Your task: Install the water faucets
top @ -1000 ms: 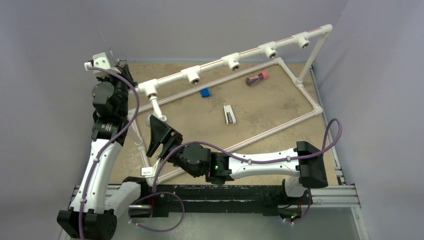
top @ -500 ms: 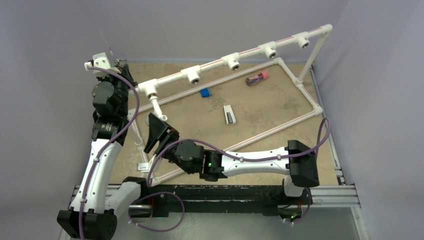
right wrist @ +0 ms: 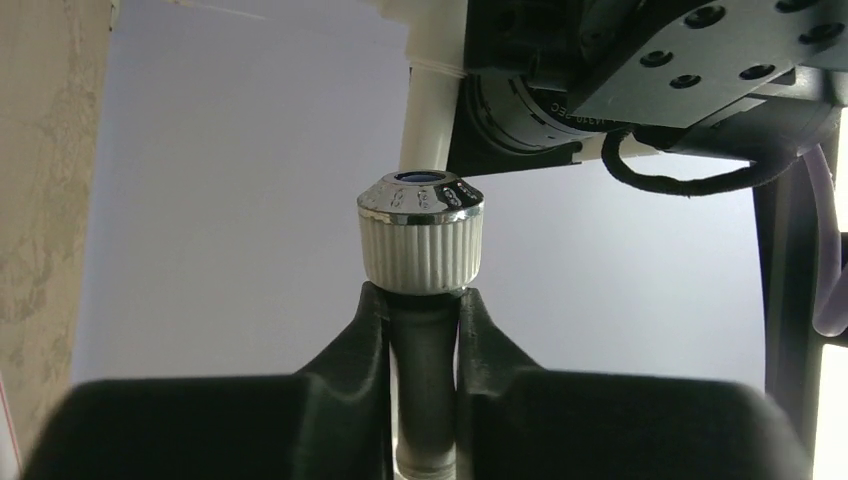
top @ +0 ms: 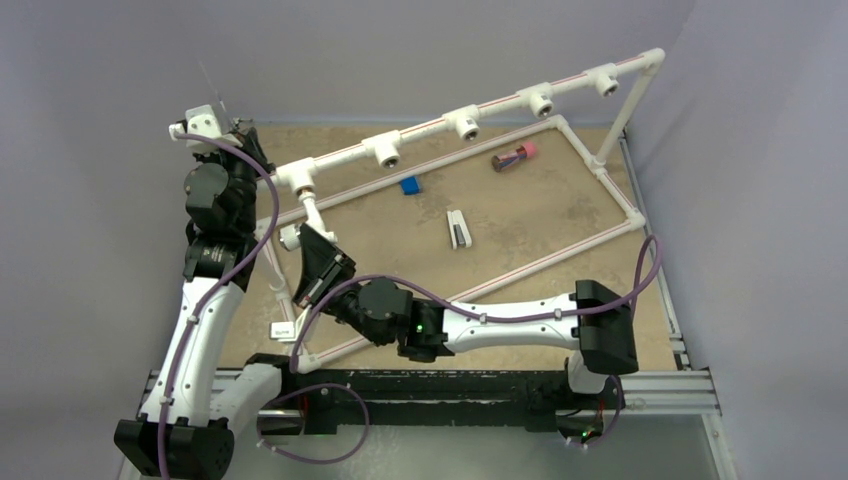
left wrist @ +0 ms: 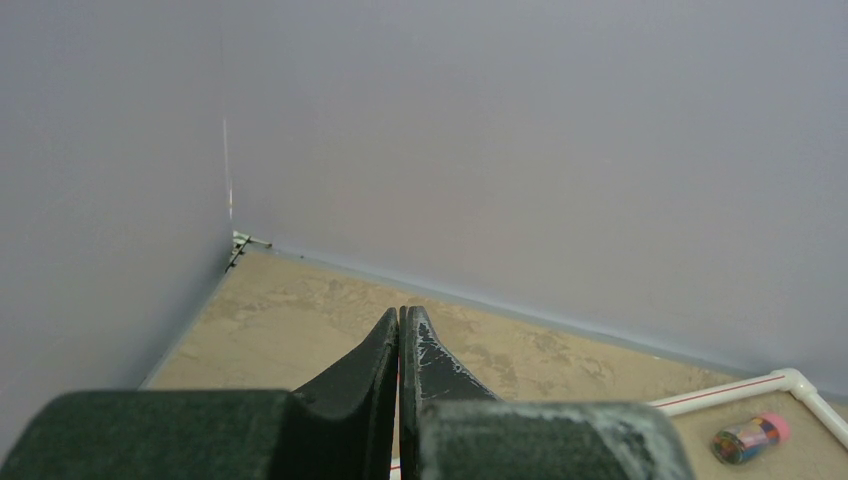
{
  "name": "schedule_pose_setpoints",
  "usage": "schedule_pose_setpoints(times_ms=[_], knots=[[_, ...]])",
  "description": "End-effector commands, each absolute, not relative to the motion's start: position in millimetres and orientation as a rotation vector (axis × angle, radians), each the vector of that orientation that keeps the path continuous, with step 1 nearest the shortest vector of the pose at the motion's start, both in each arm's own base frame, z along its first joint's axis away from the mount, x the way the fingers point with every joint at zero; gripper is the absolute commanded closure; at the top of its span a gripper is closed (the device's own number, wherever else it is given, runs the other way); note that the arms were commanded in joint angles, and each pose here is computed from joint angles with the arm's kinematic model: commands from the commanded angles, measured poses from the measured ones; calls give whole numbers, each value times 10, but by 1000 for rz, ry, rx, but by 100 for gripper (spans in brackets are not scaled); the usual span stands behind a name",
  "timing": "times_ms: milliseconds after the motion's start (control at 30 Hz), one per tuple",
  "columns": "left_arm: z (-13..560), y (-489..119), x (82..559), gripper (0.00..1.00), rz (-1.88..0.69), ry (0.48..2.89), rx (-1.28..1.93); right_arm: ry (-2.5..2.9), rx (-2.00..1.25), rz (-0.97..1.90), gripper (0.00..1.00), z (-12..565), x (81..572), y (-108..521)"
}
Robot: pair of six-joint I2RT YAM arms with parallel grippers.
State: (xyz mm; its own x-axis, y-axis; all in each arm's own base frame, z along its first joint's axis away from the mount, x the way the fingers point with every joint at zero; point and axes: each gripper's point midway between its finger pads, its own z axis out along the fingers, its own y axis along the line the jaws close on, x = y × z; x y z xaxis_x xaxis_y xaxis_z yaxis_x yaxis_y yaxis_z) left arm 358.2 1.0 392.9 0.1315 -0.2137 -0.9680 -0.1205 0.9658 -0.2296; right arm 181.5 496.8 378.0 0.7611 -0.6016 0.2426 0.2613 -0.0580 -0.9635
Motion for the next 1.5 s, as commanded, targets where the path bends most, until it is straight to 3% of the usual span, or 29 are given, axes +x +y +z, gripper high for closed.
schedule_pose_setpoints(times_ms=[0,233,867,1233,1467], knots=[[2784,-201,3491,100,-87,1835,-210,477,-1278,-694,100,4074,2088,4789],[2794,-196,3488,100,-85,1832,-210,657,-1069,-447,100,4049,2110,4715],[2784,-199,3488,100,-87,1836,-210,1140,-274,823,100,4063,1873,4819],[2779,-206,3487,100,-91,1836,-209,1213,245,1360,100,4070,1917,4579],[2784,-219,3484,100,-99,1835,-206,1219,374,1623,96,4085,1893,4514]])
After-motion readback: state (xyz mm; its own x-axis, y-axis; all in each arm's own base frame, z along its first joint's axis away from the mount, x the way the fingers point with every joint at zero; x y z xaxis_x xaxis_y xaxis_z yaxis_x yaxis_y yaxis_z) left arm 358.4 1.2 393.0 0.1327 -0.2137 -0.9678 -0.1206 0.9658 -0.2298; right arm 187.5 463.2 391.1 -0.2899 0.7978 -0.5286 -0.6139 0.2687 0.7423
